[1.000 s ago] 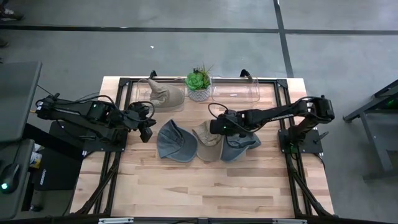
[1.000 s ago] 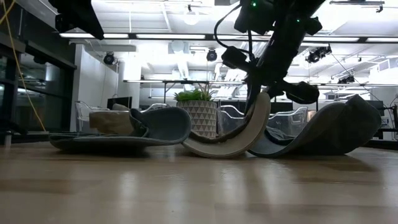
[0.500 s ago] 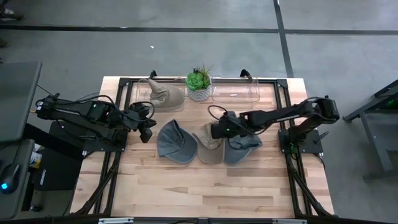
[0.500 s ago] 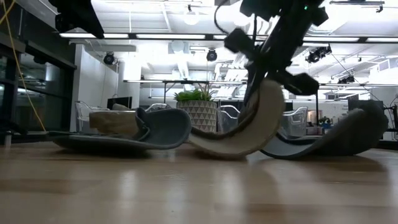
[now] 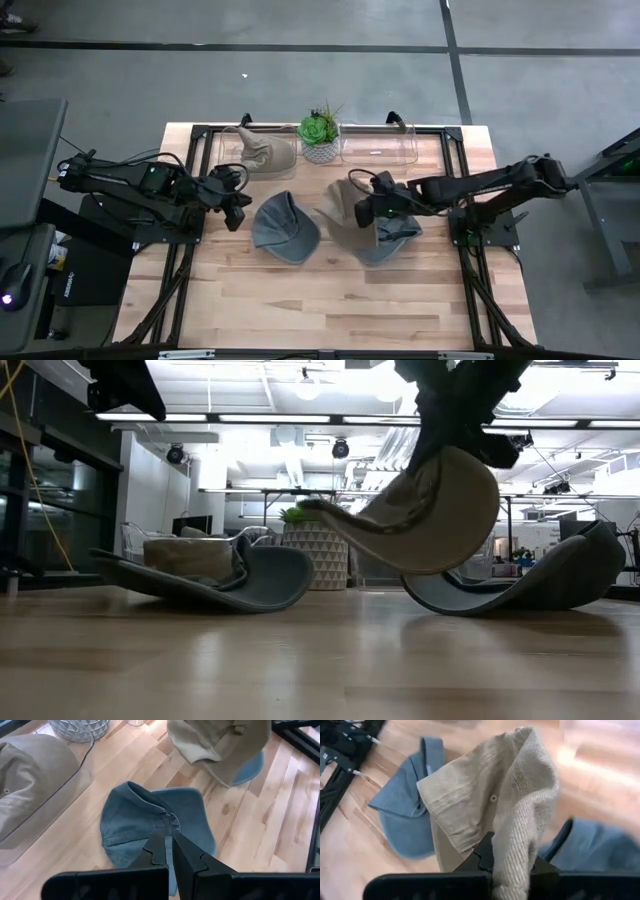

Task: Pick & Place hat
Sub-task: Put the brown cap into the left transparent bin

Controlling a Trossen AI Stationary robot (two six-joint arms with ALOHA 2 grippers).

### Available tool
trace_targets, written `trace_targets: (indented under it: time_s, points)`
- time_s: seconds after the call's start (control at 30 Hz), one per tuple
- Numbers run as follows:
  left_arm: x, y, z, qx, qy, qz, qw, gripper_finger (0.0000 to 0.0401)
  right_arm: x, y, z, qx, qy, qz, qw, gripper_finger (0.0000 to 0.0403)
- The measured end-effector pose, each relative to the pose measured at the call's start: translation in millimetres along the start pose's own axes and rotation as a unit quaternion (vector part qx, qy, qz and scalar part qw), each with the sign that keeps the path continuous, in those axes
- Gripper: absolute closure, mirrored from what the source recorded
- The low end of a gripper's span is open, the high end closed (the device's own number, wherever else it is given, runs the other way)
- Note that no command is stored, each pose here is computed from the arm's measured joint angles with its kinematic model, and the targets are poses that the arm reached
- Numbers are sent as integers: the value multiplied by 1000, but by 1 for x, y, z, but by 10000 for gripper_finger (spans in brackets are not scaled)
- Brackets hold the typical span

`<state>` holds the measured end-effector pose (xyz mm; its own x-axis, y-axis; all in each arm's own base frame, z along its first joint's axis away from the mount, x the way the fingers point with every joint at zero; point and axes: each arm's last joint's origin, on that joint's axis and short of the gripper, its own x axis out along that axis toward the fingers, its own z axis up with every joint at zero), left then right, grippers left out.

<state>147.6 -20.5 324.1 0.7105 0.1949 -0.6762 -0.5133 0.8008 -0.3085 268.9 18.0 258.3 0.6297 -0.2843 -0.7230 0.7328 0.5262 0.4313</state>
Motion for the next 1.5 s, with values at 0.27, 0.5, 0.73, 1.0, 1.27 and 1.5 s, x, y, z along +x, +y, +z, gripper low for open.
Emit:
trace_targets:
  time_s: [0.27, 0.5, 0.73, 1.0, 1.27, 1.5]
  points:
    - [0, -5, 5, -35, -19, -31, 999, 401, -22, 19, 20, -138, -73, -38, 987, 402]
    - [-2, -14, 15, -91, -67, -78, 990, 401, -44, 46, 48, -269, -136, -92, 949, 402]
    - [-3, -22, 29, -109, -157, -81, 978, 393, -54, 68, 60, -388, -176, -145, 893, 402]
    - [6, -27, 49, -152, -231, -86, 957, 303, -45, 74, 56, -506, -190, -258, 801, 402]
    - [24, -20, 72, -392, -237, -147, 877, 204, -31, 85, 51, -596, -191, -368, 688, 402]
    - [41, -16, 89, -495, -196, -214, 819, 173, -28, 100, 57, -642, -195, -393, 628, 402]
